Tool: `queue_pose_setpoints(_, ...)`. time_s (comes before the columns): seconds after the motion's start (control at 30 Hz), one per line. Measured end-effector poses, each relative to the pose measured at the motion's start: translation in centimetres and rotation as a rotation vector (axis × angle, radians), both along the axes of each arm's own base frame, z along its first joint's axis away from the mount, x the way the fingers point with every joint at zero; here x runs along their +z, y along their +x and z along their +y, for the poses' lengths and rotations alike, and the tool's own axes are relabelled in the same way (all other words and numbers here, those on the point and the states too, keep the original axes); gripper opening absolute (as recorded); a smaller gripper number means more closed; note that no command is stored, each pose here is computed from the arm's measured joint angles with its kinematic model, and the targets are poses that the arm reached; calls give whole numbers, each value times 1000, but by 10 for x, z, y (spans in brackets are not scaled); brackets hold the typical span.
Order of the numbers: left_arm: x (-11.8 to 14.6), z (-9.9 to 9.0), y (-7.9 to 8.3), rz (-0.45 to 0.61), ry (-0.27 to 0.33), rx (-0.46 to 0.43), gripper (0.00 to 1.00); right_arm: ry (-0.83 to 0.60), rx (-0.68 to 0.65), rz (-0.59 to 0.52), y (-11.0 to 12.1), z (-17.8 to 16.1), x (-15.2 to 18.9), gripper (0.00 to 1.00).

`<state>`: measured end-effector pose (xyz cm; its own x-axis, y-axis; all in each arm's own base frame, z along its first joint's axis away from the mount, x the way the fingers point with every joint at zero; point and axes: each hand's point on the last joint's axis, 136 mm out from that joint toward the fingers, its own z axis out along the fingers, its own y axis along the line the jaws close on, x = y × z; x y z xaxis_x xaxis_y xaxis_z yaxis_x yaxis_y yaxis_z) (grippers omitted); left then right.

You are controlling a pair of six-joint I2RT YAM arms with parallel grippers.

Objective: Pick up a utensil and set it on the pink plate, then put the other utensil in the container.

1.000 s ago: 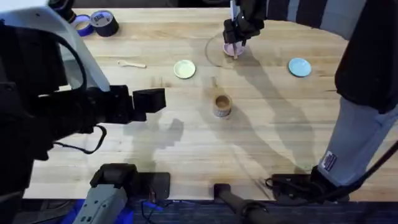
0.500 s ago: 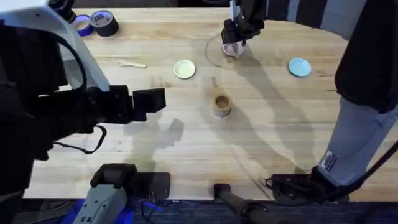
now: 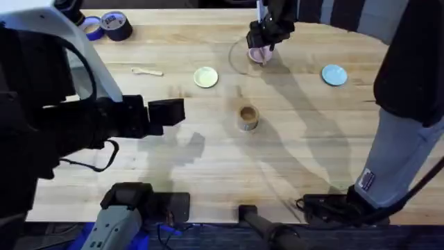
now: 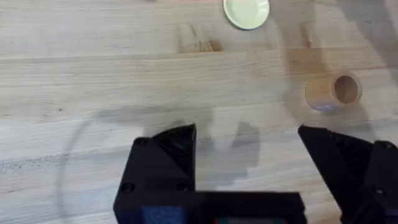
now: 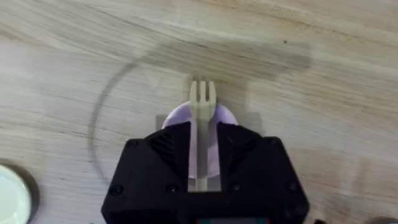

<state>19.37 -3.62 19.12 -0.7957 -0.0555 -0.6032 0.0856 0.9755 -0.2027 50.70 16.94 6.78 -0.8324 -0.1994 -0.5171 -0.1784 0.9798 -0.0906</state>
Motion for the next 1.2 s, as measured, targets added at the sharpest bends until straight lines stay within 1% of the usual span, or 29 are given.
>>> queue_pose_setpoints(0.23,0,0,0,0,0,0,993,9,0,-22,6,2,10,313)
queue_pose_setpoints(0.3,0,0,0,0,0,0,993,13,-1,-32,7,3,14,353)
queue_pose_setpoints(0.4,0,0,0,0,0,0,993,18,2,-49,10,4,23,513)
queue_pose_setpoints(0.5,0,0,0,0,0,0,994,23,9,-74,12,5,37,708)
queue_pose_setpoints(0.53,0,0,0,0,0,0,994,24,11,-81,13,5,42,793)
queue_pose_setpoints(0.57,0,0,0,-1,0,0,994,24,16,-89,13,5,48,924)
queue_pose_setpoints(0.6,0,0,0,-1,0,0,994,24,19,-96,13,5,53,977)
queue_pose_setpoints(0.73,2,0,2,-11,0,0,994,17,49,-133,13,5,76,995)
queue_pose_setpoints(0.87,6,0,8,-42,0,0,994,-7,96,-164,7,3,101,996)
queue_pose_setpoints(1.07,17,0,20,-108,0,0,994,-42,145,-171,-13,-5,133,996)
queue_pose_setpoints(1.2,18,0,21,-114,0,0,994,-56,155,-148,-34,-14,150,996)
